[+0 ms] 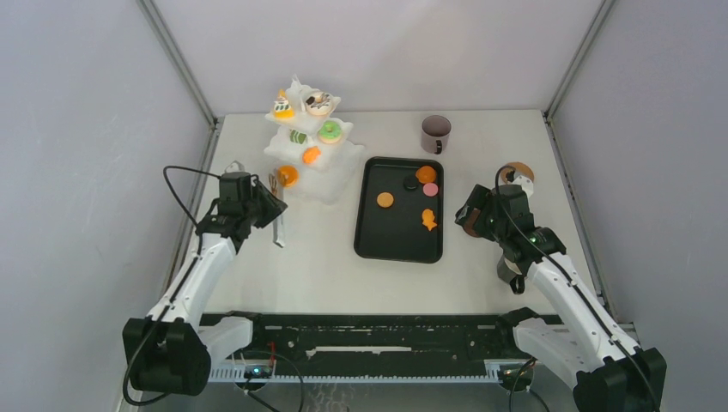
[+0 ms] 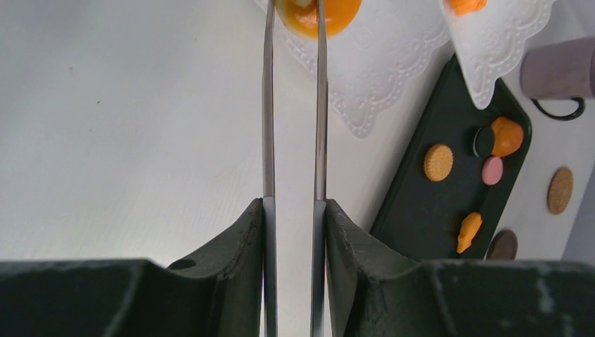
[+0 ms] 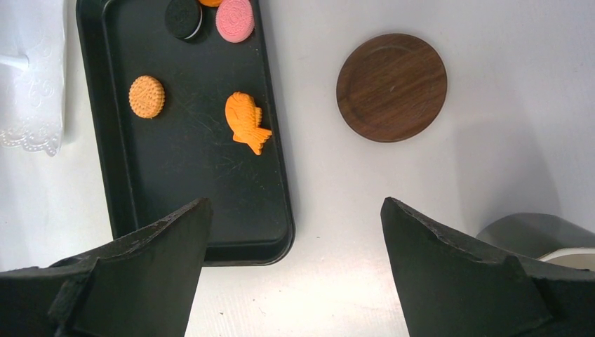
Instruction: Serve the afternoon tea
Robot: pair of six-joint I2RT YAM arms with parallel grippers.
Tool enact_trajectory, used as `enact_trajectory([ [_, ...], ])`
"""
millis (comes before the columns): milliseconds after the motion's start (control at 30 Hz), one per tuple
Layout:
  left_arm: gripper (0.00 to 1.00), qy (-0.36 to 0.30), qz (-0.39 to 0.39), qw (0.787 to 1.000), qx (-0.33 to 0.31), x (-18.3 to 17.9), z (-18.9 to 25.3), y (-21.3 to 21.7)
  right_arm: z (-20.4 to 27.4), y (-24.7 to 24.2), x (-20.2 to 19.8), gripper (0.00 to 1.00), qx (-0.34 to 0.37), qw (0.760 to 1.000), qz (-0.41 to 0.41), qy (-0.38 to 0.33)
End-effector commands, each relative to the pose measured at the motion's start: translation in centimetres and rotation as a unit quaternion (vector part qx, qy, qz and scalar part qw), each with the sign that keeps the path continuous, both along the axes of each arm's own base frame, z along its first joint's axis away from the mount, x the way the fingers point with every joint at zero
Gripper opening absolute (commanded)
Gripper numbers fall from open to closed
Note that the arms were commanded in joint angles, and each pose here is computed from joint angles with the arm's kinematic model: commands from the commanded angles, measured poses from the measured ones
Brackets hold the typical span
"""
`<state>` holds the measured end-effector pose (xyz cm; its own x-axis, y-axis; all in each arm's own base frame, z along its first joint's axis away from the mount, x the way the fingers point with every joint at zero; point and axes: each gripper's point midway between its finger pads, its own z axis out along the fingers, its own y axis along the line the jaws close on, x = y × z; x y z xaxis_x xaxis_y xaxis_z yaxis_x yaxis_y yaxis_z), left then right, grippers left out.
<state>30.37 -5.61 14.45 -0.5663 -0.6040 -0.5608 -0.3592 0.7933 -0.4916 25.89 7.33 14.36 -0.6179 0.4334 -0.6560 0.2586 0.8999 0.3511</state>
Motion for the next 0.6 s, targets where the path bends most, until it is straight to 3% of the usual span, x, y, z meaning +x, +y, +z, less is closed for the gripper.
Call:
enact_trajectory([
  [0, 0.00, -0.070, 0.008, 0.997, -0.027, 3.7, 2.6, -0.2, 0.7, 0.0, 0.3, 0.98, -0.001, 1.000, 0.001, -0.019],
  [567, 0.00, -0.094, 0.003, 0.993, -0.065, 10.2, 0.8, -1.4, 0.5, -0.6, 0.3, 0.98, -0.009, 1.000, -0.006, -0.015],
])
